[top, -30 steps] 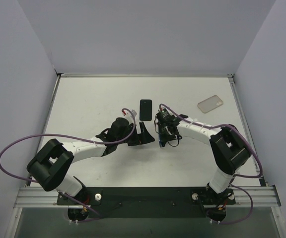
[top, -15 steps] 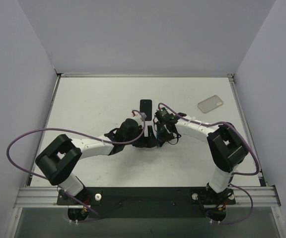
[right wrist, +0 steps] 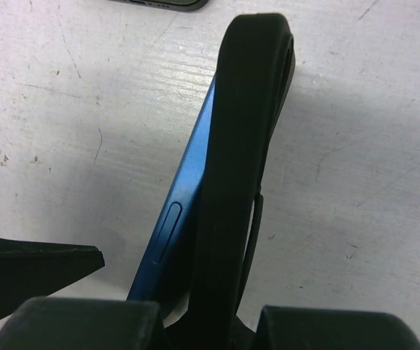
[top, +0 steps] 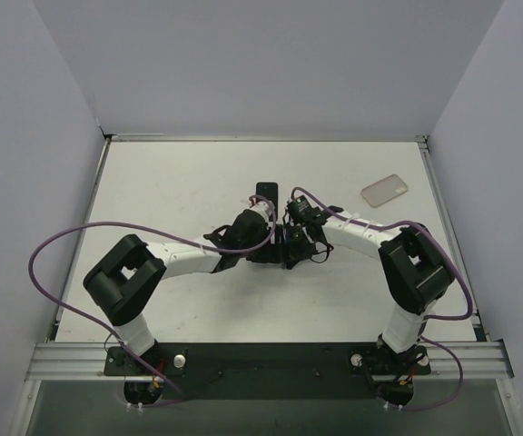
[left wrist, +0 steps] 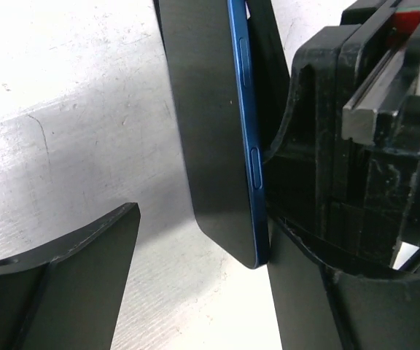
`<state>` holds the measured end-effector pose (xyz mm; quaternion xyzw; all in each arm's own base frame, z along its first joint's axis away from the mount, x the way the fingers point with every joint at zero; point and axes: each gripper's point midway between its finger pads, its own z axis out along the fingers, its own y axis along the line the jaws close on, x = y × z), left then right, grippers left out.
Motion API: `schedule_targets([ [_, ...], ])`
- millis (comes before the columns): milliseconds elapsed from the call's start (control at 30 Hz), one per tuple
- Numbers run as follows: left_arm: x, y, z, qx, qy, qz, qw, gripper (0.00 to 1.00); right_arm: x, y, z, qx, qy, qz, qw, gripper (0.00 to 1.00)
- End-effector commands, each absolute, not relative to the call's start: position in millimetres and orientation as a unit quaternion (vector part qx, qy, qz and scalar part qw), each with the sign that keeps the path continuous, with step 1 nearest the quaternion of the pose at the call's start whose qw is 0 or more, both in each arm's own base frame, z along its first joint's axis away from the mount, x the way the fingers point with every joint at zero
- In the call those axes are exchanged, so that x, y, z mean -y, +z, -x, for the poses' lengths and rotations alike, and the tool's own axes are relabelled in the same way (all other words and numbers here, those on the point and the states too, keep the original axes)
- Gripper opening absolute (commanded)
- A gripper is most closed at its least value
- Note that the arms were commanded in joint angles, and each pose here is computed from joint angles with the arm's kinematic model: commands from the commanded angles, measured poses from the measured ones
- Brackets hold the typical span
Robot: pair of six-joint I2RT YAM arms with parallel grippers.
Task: Take the phone out of the phone case
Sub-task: Remove the phone case from the phone.
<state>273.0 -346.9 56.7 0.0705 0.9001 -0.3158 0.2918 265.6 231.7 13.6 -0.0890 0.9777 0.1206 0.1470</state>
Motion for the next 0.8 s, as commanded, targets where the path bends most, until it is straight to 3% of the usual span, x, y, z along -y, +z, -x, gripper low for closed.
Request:
schedule_targets([
  [0,359,72,-293,-0.891,-0.311,-0.072,0.323,0.76,-235,-6,-216,-0.981,0.154,0.107,0.049,0.0],
  [167,362,64,-296,-0.896,-0.305,-0.072,0.315,0.6,-230,-1,-218,-0.981,0.163,0.094,0.052,0.0],
  [200,362,64,-295,-0.895,-0.307,-0.072,0.315,0.45,-230,1,-219,-0.981,0.166,0.09,0.053,0.0],
  [267,362,68,-295,-0.894,-0.308,-0.073,0.317,0.3,-224,4,-222,-0.981,0.17,0.079,0.055,0.0],
  [300,361,70,-296,-0.894,-0.308,-0.072,0.318,0.16,-222,5,-223,-0.981,0.172,0.075,0.056,0.0],
  [400,360,79,-295,-0.896,-0.304,-0.072,0.315,0.0,-214,9,-227,-0.981,0.173,0.064,0.062,0.0],
  [767,334,132,-288,-0.894,-0.304,-0.096,0.314,0.0,-172,58,-277,-0.971,0.181,-0.037,0.152,0.0],
])
